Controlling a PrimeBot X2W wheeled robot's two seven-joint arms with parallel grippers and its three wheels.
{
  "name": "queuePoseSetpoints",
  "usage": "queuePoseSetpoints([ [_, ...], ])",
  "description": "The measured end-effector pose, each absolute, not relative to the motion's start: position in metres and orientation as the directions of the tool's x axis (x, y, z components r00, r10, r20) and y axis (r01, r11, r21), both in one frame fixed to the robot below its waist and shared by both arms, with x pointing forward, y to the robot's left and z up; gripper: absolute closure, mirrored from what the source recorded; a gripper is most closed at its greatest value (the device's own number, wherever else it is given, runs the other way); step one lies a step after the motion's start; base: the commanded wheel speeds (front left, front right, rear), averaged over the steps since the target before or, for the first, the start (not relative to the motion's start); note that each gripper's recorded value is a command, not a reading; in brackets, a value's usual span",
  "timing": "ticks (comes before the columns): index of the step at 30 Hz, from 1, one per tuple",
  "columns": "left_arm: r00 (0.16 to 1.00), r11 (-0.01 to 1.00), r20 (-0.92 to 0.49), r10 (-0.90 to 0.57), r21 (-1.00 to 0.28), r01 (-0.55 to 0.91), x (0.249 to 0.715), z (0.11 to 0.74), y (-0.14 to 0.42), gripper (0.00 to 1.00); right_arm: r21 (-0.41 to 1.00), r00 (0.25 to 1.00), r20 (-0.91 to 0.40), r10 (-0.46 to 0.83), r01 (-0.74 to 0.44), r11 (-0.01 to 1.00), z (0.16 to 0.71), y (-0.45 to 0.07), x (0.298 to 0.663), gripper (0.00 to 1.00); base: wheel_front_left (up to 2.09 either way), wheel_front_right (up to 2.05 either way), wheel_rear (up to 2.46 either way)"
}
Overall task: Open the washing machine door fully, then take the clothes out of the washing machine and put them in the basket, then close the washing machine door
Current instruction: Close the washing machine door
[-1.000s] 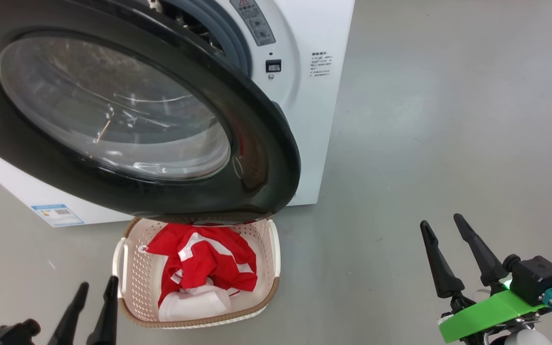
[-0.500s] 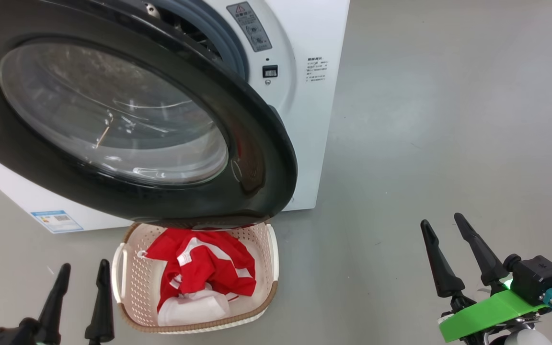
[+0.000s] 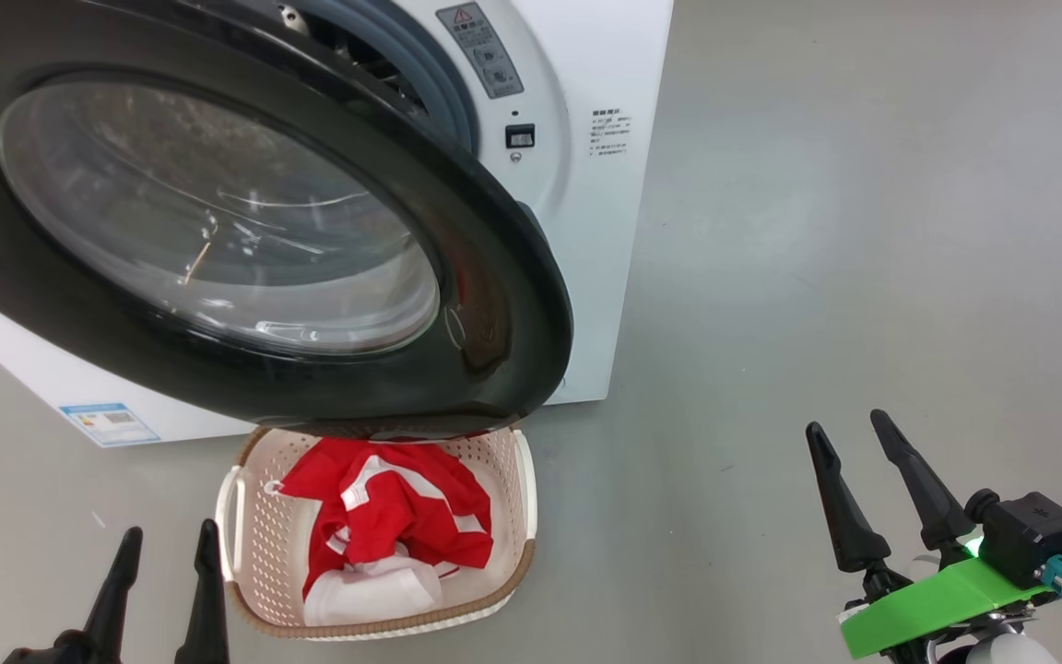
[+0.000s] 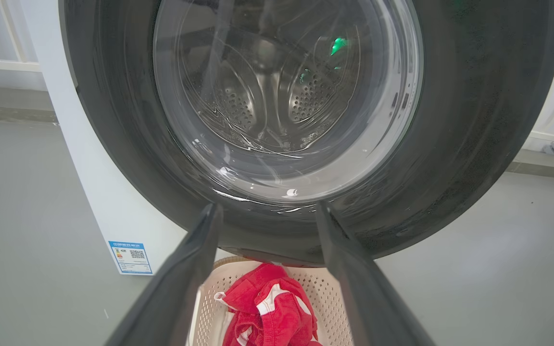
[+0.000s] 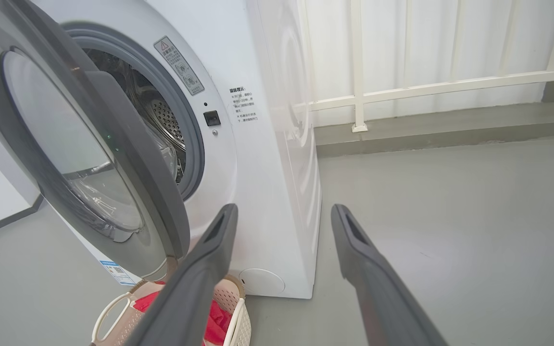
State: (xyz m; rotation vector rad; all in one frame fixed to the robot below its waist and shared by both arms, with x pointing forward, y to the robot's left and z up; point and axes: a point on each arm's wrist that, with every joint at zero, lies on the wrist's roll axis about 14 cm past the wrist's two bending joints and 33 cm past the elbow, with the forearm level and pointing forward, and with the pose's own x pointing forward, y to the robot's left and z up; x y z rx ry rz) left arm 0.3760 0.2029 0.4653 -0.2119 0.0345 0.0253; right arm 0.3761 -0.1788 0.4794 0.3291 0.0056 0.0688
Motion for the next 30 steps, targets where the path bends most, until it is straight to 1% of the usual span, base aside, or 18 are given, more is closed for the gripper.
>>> queuePoseSetpoints([
  [4, 0.999, 0.977, -0.035, 0.028, -0.209, -0.034, 0.375, 0.466, 0.205, 0.00, 0.324, 0.997, 0.005, 0.076, -0.074, 0.943, 0.479, -0.176, 0.378, 0.00, 0.00, 0.00, 0.00],
  [5, 0.999, 0.977, -0.034, 0.029, -0.209, -0.036, 0.375, 0.466, 0.205, 0.00, 0.325, 0.997, 0.005, 0.080, -0.078, 0.943, 0.479, -0.175, 0.378, 0.09, 0.00, 0.00, 0.00],
  [6, 0.999, 0.977, -0.034, 0.031, -0.209, -0.038, 0.375, 0.466, 0.206, 0.00, 0.326, 0.996, 0.005, 0.085, -0.082, 0.942, 0.479, -0.173, 0.379, 0.50, 0.00, 0.00, 0.00],
  [7, 0.999, 0.977, -0.034, 0.031, -0.209, -0.038, 0.375, 0.466, 0.206, 0.00, 0.326, 0.996, 0.005, 0.085, -0.082, 0.942, 0.479, -0.173, 0.379, 0.80, 0.00, 0.00, 0.00],
  [8, 0.999, 0.977, -0.034, 0.034, -0.210, -0.040, 0.374, 0.466, 0.206, 0.00, 0.329, 0.996, 0.005, 0.092, -0.089, 0.940, 0.478, -0.170, 0.380, 1.00, 0.00, 0.00, 0.00],
  [11, 0.999, 0.975, -0.037, 0.038, -0.218, -0.045, 0.370, 0.466, 0.205, 0.00, 0.337, 0.993, 0.004, 0.121, -0.115, 0.935, 0.478, -0.160, 0.383, 1.00, 0.00, 0.00, 0.00],
  [17, 0.998, 0.973, -0.042, 0.047, -0.223, -0.055, 0.361, 0.465, 0.206, 0.00, 0.349, 0.973, -0.001, 0.231, -0.216, 0.912, 0.475, -0.123, 0.389, 1.00, 0.00, 0.00, 0.00],
  [22, 0.996, 0.971, -0.055, 0.072, -0.223, -0.082, 0.350, 0.462, 0.212, 0.00, 0.351, 0.938, 0.037, 0.345, -0.336, 0.874, 0.485, -0.083, 0.404, 1.00, 0.00, 0.00, 0.00],
  [30, 0.988, 0.957, -0.064, 0.137, -0.249, -0.149, 0.335, 0.461, 0.228, 0.00, 0.371, 0.874, 0.079, 0.479, -0.472, 0.800, 0.496, -0.026, 0.425, 1.00, 0.00, 0.00, 0.00],
])
